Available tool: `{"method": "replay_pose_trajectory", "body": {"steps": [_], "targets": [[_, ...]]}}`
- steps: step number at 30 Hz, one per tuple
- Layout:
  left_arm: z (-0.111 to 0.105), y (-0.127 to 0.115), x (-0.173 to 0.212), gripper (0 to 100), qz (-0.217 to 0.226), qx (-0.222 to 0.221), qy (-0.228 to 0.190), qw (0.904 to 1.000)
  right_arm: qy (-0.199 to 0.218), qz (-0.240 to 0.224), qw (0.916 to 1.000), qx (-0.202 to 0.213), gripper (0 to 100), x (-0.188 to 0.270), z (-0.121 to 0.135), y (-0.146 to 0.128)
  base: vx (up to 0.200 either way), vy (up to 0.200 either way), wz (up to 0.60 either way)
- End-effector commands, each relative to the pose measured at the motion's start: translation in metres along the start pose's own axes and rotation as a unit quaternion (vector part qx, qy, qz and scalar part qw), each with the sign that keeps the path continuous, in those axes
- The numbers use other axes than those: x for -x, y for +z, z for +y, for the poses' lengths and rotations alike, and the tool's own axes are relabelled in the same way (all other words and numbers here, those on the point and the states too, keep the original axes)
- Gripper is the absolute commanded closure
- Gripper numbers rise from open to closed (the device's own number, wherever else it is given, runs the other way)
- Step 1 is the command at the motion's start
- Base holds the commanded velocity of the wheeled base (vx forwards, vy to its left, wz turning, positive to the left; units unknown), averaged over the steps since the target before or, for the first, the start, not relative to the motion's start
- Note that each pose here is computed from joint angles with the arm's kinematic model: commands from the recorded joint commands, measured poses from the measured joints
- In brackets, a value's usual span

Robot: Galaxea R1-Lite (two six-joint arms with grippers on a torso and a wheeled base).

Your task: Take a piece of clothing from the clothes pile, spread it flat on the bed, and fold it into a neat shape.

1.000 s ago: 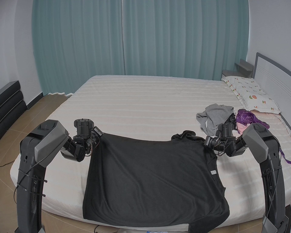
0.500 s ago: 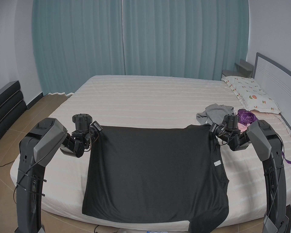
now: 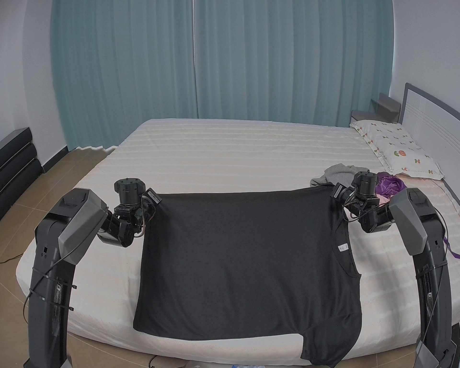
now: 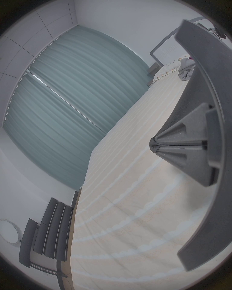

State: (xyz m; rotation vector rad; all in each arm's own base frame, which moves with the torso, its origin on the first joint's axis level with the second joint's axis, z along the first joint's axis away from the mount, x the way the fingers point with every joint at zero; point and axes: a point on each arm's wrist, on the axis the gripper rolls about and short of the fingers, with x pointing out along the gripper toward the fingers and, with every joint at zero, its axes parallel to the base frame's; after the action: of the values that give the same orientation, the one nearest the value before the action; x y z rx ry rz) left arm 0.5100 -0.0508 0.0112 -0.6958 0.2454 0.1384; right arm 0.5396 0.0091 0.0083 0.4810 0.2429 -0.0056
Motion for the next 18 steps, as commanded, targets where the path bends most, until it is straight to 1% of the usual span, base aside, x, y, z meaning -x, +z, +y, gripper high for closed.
{"method": "replay_pose_trajectory", "body": {"steps": [1,2,4,12,16,17,18], "targets": [[0.008,-0.011,-0.007,100,0.007,-0.001,0.006,1.0,-0.003,0.01,0.9999,0.001,100,-0.004,-0.004,-0.013,0.0,0.0,0.0],[0.014,-0.018,-0.013,100,0.01,-0.001,0.009,0.9999,-0.004,0.014,0.9999,0.001,100,-0.006,-0.007,-0.018,0.0,0.0,0.0],[0.018,-0.023,-0.015,100,0.013,-0.002,0.013,0.9998,-0.006,0.018,0.9998,0.002,100,-0.008,-0.009,-0.023,0.0,0.0,0.0],[0.023,-0.028,-0.018,100,0.021,-0.003,0.014,0.9997,-0.01,0.033,0.9994,0.002,100,-0.011,-0.017,-0.042,0.0,0.0,0.0],[0.03,-0.04,-0.023,100,0.032,-0.005,0.024,0.9992,-0.014,0.047,0.9988,0.002,100,-0.013,-0.02,-0.055,0.0,0.0,0.0],[0.031,-0.041,-0.024,100,0.035,-0.006,0.026,0.999,-0.015,0.048,0.9988,0.002,0,-0.013,-0.02,-0.056,0.0,0.0,0.0],[0.032,-0.043,-0.026,0,0.04,-0.007,0.03,0.9987,-0.017,0.052,0.9985,0.002,0,-0.013,-0.023,-0.06,0.0,0.0,0.0]]}}
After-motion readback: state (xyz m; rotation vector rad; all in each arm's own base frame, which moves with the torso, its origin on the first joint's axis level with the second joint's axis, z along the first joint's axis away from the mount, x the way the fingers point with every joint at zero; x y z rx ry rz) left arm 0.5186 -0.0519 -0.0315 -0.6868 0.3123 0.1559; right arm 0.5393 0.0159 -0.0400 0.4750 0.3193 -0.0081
